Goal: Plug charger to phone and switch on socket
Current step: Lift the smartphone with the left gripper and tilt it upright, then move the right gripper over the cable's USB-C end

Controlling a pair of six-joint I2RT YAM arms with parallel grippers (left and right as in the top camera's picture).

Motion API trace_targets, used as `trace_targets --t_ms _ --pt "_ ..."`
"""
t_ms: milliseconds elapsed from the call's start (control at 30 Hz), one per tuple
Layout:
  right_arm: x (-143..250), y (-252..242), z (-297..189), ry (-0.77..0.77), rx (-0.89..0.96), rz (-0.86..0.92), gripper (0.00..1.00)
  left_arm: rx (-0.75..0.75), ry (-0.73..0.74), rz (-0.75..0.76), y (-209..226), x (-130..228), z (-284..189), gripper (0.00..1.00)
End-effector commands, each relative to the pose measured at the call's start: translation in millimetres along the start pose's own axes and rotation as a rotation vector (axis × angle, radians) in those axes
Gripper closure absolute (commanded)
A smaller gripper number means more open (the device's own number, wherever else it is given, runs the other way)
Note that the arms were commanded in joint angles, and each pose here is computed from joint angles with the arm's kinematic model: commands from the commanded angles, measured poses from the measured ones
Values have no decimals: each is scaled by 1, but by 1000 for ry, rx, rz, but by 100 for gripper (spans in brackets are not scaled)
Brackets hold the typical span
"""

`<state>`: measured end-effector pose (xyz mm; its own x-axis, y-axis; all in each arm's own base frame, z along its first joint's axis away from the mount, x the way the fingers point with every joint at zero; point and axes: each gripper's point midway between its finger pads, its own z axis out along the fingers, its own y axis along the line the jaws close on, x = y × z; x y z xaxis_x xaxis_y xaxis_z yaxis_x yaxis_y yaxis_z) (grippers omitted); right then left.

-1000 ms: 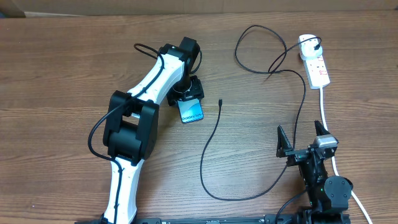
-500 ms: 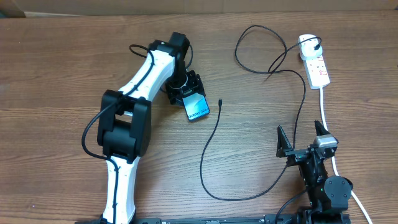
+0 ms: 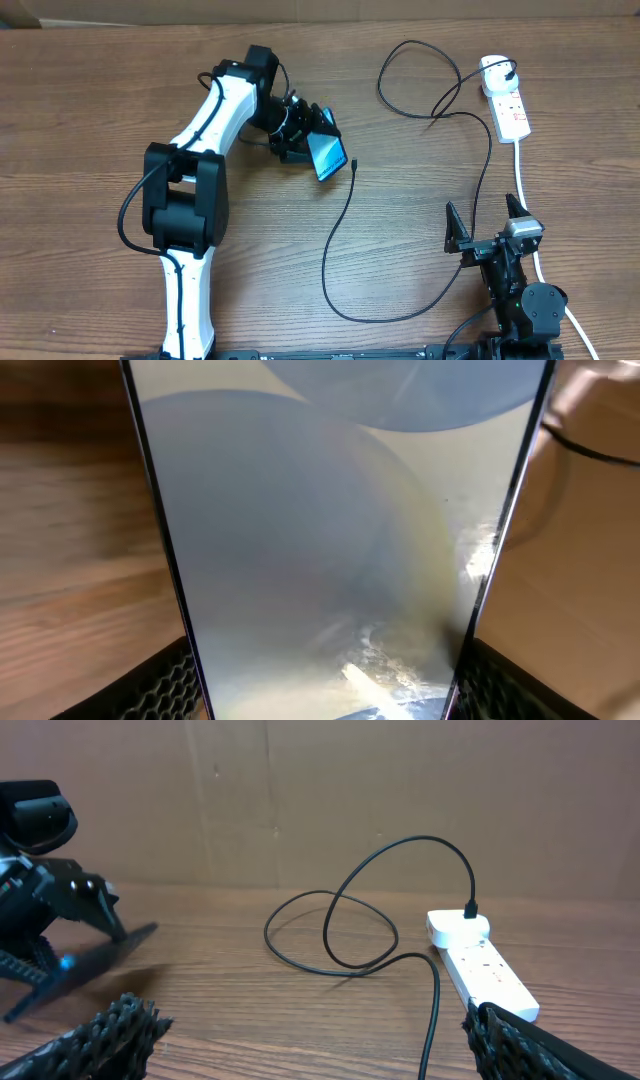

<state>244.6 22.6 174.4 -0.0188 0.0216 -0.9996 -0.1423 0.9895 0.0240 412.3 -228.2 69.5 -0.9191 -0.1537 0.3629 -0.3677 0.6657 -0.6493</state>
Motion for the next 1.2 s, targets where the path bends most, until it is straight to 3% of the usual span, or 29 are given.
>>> trace_targets --t_ms 0,333,600,867,1167 --pt "2 -3 0 -3 13 -2 0 250 112 68 -43 14 -14 30" --pt "2 -3 0 -3 13 -2 0 442 203 131 -73 30 -27 31" --pt "-10 -1 0 -50 5 -13 0 481 219 146 -79 32 -31 31" --pt "-48 87 -29 -168 -541 92 0 502 229 152 -82 34 -33 31" --pt "-104 99 -56 -331 -657 212 0 566 271 158 -91 41 -40 30"
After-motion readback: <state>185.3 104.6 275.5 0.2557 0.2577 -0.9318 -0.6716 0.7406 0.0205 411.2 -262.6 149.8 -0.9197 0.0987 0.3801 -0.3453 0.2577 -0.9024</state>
